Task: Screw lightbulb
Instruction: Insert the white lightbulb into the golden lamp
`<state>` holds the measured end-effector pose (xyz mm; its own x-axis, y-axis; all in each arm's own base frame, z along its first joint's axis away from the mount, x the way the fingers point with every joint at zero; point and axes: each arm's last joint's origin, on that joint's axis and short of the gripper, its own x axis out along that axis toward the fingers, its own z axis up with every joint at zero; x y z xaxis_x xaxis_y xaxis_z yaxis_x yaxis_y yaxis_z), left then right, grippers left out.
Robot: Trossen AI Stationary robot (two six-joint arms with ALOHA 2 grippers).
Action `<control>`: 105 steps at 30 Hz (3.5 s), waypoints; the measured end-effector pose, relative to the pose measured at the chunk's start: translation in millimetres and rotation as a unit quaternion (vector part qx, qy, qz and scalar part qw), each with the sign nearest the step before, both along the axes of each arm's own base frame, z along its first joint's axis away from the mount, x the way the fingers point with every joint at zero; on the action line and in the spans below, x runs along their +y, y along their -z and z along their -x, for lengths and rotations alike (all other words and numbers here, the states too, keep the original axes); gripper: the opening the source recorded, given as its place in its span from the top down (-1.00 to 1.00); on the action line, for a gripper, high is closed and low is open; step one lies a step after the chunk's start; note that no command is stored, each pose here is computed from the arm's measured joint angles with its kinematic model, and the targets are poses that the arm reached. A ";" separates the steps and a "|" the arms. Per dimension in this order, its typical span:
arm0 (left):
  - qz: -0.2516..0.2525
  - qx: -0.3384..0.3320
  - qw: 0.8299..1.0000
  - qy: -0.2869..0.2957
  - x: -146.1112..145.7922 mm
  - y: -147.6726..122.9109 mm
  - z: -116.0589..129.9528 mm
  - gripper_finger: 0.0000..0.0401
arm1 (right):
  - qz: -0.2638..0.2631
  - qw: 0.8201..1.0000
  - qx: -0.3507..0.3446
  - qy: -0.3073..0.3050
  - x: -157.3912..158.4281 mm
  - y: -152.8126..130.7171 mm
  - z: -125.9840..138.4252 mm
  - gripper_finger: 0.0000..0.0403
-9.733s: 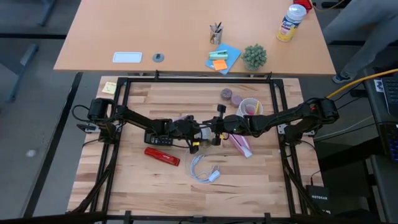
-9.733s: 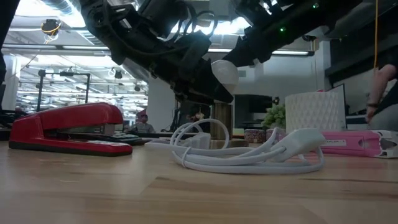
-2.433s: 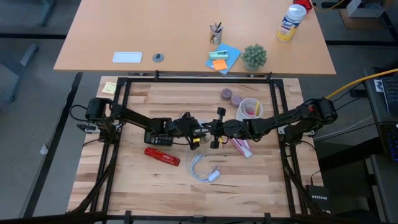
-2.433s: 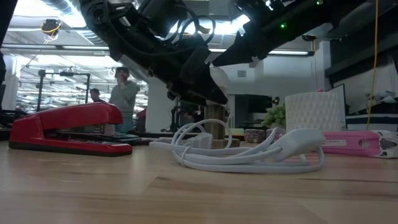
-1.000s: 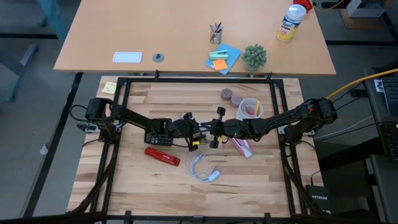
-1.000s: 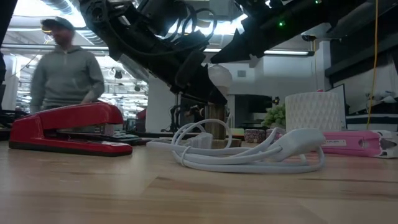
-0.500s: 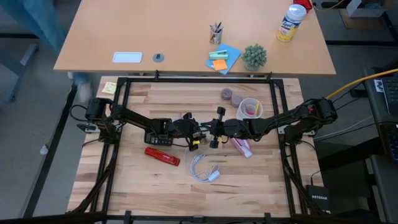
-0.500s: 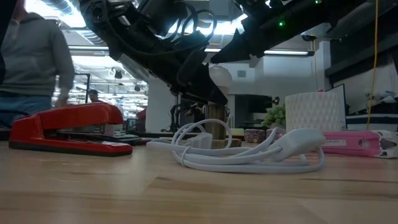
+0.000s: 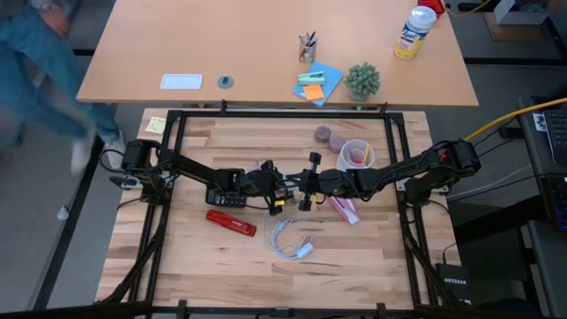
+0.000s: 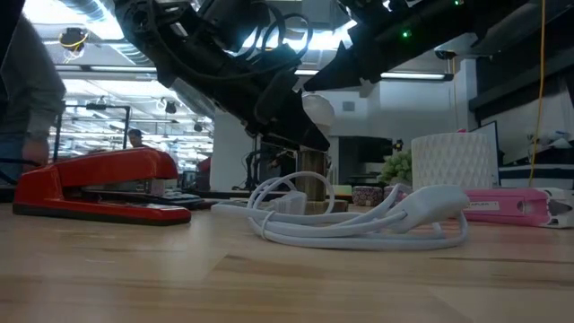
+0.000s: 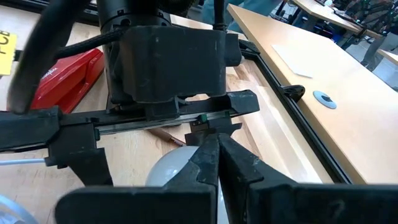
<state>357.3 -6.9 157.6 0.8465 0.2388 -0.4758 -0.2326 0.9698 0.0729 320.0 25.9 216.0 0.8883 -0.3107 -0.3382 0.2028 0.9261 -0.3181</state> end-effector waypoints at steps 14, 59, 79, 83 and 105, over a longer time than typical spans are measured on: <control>0.000 0.000 1.000 0.000 0.0 0.0 0.0 -0.50 | 0.000 1.000 0.000 0.000 0.0 -0.1 -0.1 0.96; 0.023 0.042 0.999 -0.018 1.6 7.7 5.1 -0.50 | 0.002 1.000 -0.001 0.001 -0.3 -0.4 -0.1 0.96; 0.073 0.086 0.992 -0.054 2.2 -13.8 26.6 -0.50 | 0.020 0.999 -0.018 0.017 -2.1 -14.2 5.9 0.96; 0.093 0.098 0.989 -0.060 2.1 -23.9 36.1 -0.50 | 0.021 1.000 -0.014 0.016 -3.0 -22.2 13.2 0.96; 0.288 0.167 0.943 -0.008 -21.9 -20.3 47.5 -0.28 | 0.050 0.993 0.101 0.040 -8.5 -29.5 48.5 0.96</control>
